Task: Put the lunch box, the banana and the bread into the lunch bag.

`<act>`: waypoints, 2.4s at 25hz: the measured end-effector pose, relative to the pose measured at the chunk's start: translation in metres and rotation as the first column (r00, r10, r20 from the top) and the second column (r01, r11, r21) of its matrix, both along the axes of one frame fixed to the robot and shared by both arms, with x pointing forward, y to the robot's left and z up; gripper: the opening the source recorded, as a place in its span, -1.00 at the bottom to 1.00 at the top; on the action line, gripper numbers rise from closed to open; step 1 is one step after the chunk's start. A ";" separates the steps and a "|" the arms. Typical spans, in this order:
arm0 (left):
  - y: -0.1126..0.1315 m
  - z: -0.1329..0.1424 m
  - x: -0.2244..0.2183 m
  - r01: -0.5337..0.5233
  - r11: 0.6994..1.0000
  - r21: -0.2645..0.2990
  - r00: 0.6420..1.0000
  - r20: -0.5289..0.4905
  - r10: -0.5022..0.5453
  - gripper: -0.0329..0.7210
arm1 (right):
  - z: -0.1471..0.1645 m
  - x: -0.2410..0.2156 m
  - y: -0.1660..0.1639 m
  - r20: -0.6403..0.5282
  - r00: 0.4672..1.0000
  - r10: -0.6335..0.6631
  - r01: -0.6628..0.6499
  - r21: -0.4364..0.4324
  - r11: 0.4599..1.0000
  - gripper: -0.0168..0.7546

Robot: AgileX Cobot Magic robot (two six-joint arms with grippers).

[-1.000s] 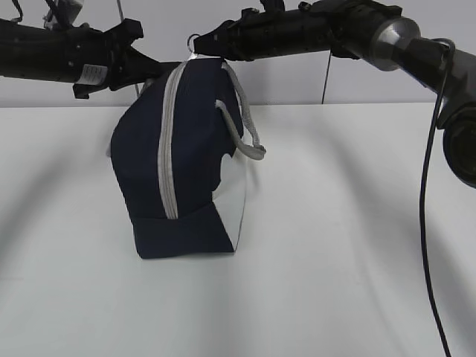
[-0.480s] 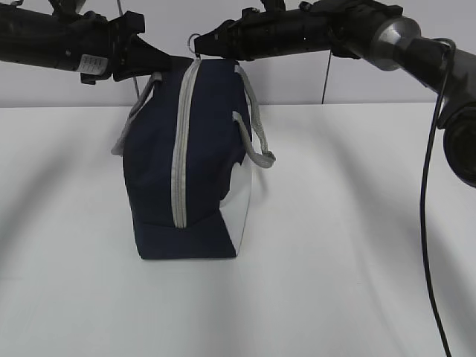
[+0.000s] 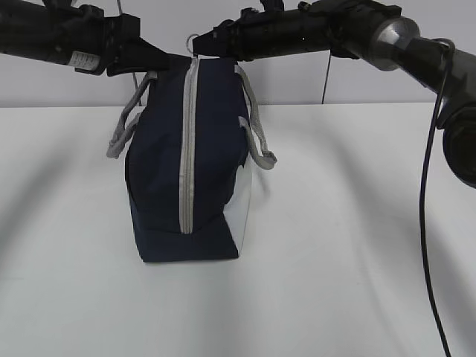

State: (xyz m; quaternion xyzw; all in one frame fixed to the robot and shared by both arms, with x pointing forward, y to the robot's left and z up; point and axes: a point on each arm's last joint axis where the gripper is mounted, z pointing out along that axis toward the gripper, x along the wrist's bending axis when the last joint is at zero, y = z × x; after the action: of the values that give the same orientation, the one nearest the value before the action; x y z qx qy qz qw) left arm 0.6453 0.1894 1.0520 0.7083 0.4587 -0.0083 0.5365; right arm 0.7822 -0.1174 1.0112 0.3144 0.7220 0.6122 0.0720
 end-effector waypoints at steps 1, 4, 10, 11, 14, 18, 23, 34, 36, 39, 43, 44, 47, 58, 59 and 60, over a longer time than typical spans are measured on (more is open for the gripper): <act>0.000 0.003 -0.002 0.012 1.000 0.005 1.000 0.015 -0.012 -0.89 | 0.000 0.000 -0.001 -0.002 1.000 -0.002 0.002 0.001 1.000 -1.00; 0.000 0.008 -0.005 0.033 0.999 0.018 0.998 0.044 -0.034 -0.89 | 0.000 0.000 -0.001 -0.011 1.000 -0.003 0.003 0.006 1.000 -1.00; 0.000 0.009 -0.006 0.049 0.998 0.044 0.997 0.054 -0.051 -0.89 | -0.007 0.001 0.000 -0.051 0.999 -0.001 0.002 0.023 1.000 -1.00; 0.000 0.008 -0.007 0.053 0.997 0.052 0.997 0.056 -0.056 -0.89 | -0.009 0.001 0.000 -0.061 0.998 -0.001 0.003 0.028 1.000 -1.00; 0.000 0.008 -0.007 0.062 0.996 0.065 0.996 0.063 -0.066 -0.90 | -0.019 0.003 0.001 -0.087 0.996 -0.001 0.004 0.034 0.999 -1.00; 0.000 0.007 -0.007 0.071 0.995 0.071 0.995 0.068 -0.076 -0.90 | -0.031 0.005 0.001 -0.137 0.990 -0.008 0.015 0.052 0.999 -1.00; 0.000 0.007 -0.008 0.078 0.994 0.083 0.994 0.074 -0.084 -0.90 | -0.043 0.008 0.001 -0.189 0.981 -0.030 0.043 0.067 0.997 -1.00; 0.000 0.007 -0.008 0.084 0.993 0.084 0.993 0.076 -0.090 -0.90 | -0.050 0.010 0.000 -0.217 0.975 -0.049 0.067 0.077 0.995 -1.00; 0.000 0.007 -0.008 0.084 0.993 0.084 0.993 0.076 -0.091 -0.90 | -0.052 0.010 0.000 -0.219 0.974 -0.049 0.068 0.077 0.995 -1.00; 0.000 0.007 -0.008 0.086 0.993 0.084 0.993 0.075 -0.092 -0.90 | -0.055 0.011 0.000 -0.224 0.973 -0.052 0.070 0.075 0.995 -1.00; 0.000 0.007 -0.008 0.085 0.993 0.084 0.993 0.076 -0.092 -0.90 | -0.056 0.011 0.000 -0.228 0.972 -0.052 0.071 0.075 0.995 -1.00; 0.000 0.007 -0.008 0.085 0.993 0.084 0.993 0.076 -0.092 -0.90 | -0.056 0.011 -0.001 -0.228 0.972 -0.054 0.073 0.075 0.995 -1.00; 0.000 0.007 -0.008 0.086 0.993 0.083 0.993 0.075 -0.092 -0.90 | -0.056 0.011 -0.002 -0.233 0.971 -0.055 0.075 0.078 0.994 -1.00; -0.001 0.008 -0.009 0.090 0.993 0.072 0.993 0.075 -0.095 -0.65 | -0.057 0.012 -0.003 -0.248 0.967 -0.062 0.083 0.076 0.994 -0.78; -0.001 0.009 -0.009 0.093 0.993 0.067 0.992 0.074 -0.098 -0.52 | -0.057 0.012 -0.004 -0.246 0.967 -0.067 0.087 0.073 0.994 -0.65; -0.001 0.010 -0.009 0.095 0.993 0.065 0.992 0.076 -0.100 -0.42 | -0.057 0.013 -0.005 -0.245 0.967 -0.070 0.090 0.070 0.993 -0.52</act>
State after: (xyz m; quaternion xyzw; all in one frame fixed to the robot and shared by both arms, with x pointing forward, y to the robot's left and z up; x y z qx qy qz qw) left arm 0.6359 0.1884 1.0618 0.7457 0.4021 0.0076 0.5312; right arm 0.7949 -0.1229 0.9540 0.4183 0.6867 0.5945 -0.0046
